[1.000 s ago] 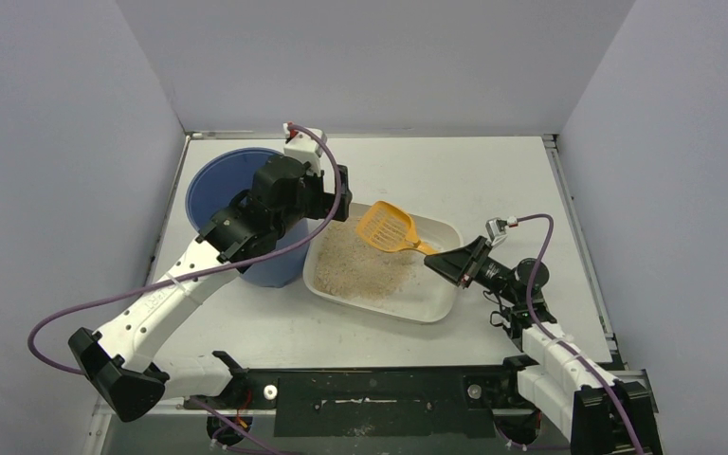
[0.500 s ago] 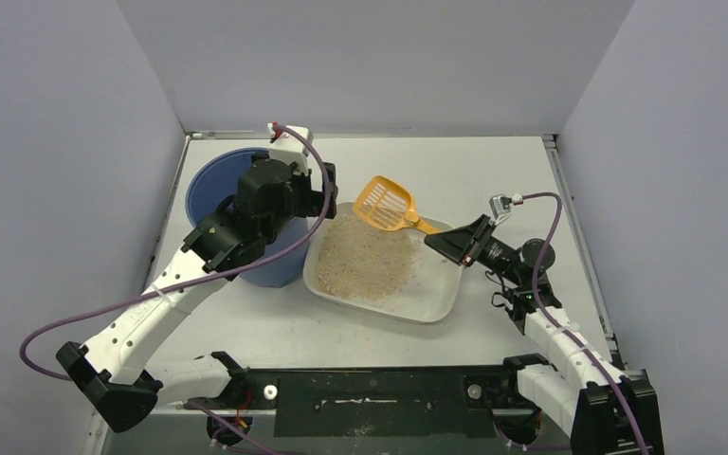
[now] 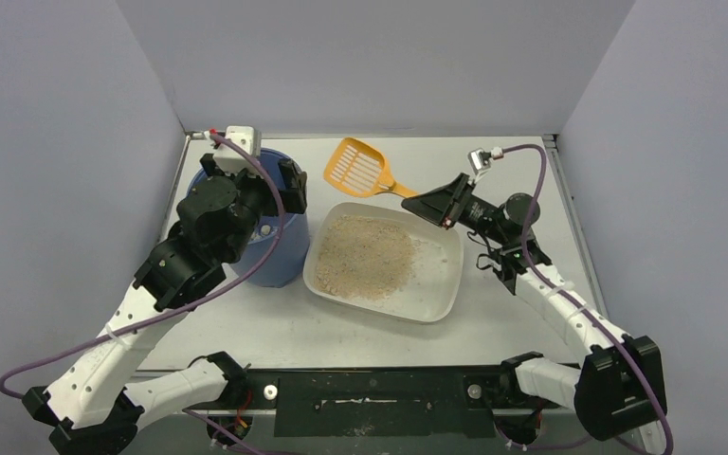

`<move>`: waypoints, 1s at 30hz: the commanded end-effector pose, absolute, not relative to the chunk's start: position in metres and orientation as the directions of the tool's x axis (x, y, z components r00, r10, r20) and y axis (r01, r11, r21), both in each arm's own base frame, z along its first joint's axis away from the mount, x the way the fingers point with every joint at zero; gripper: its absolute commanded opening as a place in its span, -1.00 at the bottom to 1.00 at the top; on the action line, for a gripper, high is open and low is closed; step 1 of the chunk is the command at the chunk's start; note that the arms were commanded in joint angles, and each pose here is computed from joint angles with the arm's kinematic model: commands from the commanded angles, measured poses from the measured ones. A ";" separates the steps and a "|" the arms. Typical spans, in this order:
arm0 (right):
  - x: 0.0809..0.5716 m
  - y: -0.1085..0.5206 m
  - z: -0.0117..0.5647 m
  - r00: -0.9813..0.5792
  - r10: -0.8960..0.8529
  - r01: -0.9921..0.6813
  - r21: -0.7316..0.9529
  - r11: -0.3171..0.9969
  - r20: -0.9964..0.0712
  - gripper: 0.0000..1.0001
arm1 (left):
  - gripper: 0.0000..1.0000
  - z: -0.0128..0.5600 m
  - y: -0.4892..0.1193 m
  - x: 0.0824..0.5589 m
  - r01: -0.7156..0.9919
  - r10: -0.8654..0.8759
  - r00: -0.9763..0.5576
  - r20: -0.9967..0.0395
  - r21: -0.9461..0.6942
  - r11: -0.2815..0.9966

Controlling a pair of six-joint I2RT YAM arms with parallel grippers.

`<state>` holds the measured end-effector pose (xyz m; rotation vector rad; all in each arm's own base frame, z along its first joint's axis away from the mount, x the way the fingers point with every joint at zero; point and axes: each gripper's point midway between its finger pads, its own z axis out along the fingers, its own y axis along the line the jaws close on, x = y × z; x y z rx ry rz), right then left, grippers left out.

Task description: Clean the litter box

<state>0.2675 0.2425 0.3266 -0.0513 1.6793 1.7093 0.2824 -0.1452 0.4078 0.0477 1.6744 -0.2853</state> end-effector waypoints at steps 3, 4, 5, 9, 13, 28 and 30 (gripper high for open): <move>0.284 0.295 0.373 -0.644 0.372 -0.673 0.726 0.139 -0.668 -1.00 | 0.95 0.431 -0.130 0.276 0.179 -0.176 -0.044 -0.983 -0.181 0.967; 0.288 0.306 0.374 -0.636 0.345 -0.688 0.710 0.151 -0.690 -1.00 | 0.95 0.431 -0.130 0.275 0.181 -0.175 -0.044 -0.984 -0.180 0.967; 0.289 0.316 0.375 -0.618 0.315 -0.710 0.683 0.169 -0.720 -1.00 | 0.95 0.430 -0.130 0.274 0.184 -0.170 -0.047 -0.984 -0.176 0.967; 0.301 0.350 0.380 -0.494 0.167 -0.813 0.521 0.261 -0.854 -1.00 | 0.95 0.433 -0.127 0.269 0.193 -0.168 -0.044 -0.985 -0.173 0.966; 0.306 0.376 0.376 -0.367 0.006 -0.896 0.355 0.267 -0.930 -1.00 | 0.95 0.441 -0.117 0.261 0.184 -0.189 -0.024 -0.982 -0.190 0.964; 0.309 0.403 0.373 0.461 -0.354 -0.768 -0.566 0.301 -0.814 -1.00 | 0.95 0.450 -0.092 0.241 0.150 -0.246 0.033 -0.969 -0.239 0.959; 0.306 0.403 0.377 0.465 -0.344 -0.767 -0.565 0.303 -0.816 -1.00 | 0.95 0.449 -0.092 0.241 0.149 -0.245 0.031 -0.969 -0.237 0.960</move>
